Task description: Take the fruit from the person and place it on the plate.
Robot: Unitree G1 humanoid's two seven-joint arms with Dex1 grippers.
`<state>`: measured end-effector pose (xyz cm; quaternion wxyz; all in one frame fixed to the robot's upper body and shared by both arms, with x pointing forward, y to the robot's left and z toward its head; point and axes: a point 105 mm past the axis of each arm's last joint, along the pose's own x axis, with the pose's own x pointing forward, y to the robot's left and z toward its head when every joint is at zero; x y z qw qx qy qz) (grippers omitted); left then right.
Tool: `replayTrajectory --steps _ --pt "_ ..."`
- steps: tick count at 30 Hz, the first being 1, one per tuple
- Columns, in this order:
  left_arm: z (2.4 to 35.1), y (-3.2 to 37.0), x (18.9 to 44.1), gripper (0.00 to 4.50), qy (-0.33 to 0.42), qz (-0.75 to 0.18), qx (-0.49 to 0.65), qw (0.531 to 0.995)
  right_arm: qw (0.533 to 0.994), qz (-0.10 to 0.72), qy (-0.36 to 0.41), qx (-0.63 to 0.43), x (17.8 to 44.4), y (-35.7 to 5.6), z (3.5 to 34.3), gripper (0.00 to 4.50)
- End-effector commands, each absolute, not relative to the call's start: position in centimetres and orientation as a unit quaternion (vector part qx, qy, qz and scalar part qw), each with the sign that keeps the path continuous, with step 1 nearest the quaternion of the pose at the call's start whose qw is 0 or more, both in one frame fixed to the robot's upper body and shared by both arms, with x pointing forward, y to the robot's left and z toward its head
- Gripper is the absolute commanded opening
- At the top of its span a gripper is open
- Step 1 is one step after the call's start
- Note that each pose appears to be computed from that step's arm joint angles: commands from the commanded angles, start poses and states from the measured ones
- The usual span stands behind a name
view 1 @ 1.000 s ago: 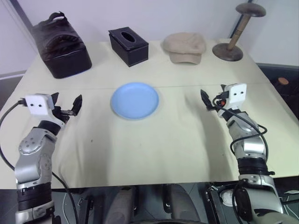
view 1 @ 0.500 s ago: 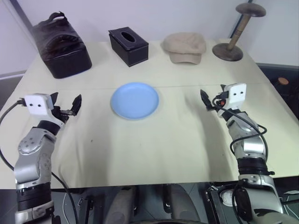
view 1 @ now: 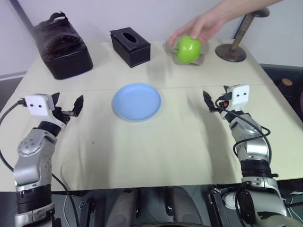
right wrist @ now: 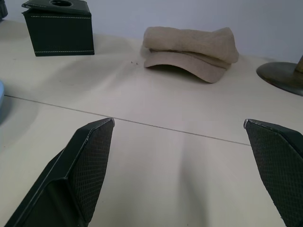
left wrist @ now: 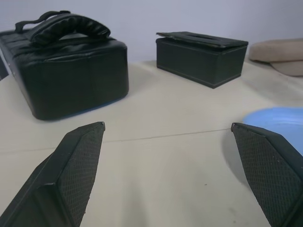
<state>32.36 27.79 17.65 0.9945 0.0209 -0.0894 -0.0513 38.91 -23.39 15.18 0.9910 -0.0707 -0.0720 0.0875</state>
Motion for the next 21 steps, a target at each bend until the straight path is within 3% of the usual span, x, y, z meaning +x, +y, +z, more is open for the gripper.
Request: replayTrajectory --steps 1,5,9,12,16,21 --pt "20.7 27.0 32.0 4.50 -0.137 -0.079 0.042 0.987 0.987 0.091 -0.103 -0.079 38.8 -23.1 17.1 4.48" --pt "21.3 26.4 31.8 4.50 -0.139 -0.113 0.049 0.983 0.983 0.130 -0.100 -0.088 37.8 -22.4 18.0 4.48" --pt "22.0 25.1 31.5 4.50 -0.142 -0.167 0.057 0.974 0.970 0.221 -0.089 -0.051 35.4 -20.7 19.8 4.48" --pt "22.6 22.7 30.5 4.50 -0.132 -0.258 0.035 0.956 0.954 0.288 -0.077 -0.009 33.2 -19.3 21.4 4.48" --pt "25.4 20.2 28.6 4.50 -0.138 -0.367 -0.025 0.920 0.955 0.289 -0.069 0.005 32.5 -19.5 22.3 4.48" --pt "27.7 19.5 27.8 4.50 -0.136 -0.415 -0.038 0.899 0.962 0.265 -0.064 -0.001 32.6 -20.3 22.0 4.48"
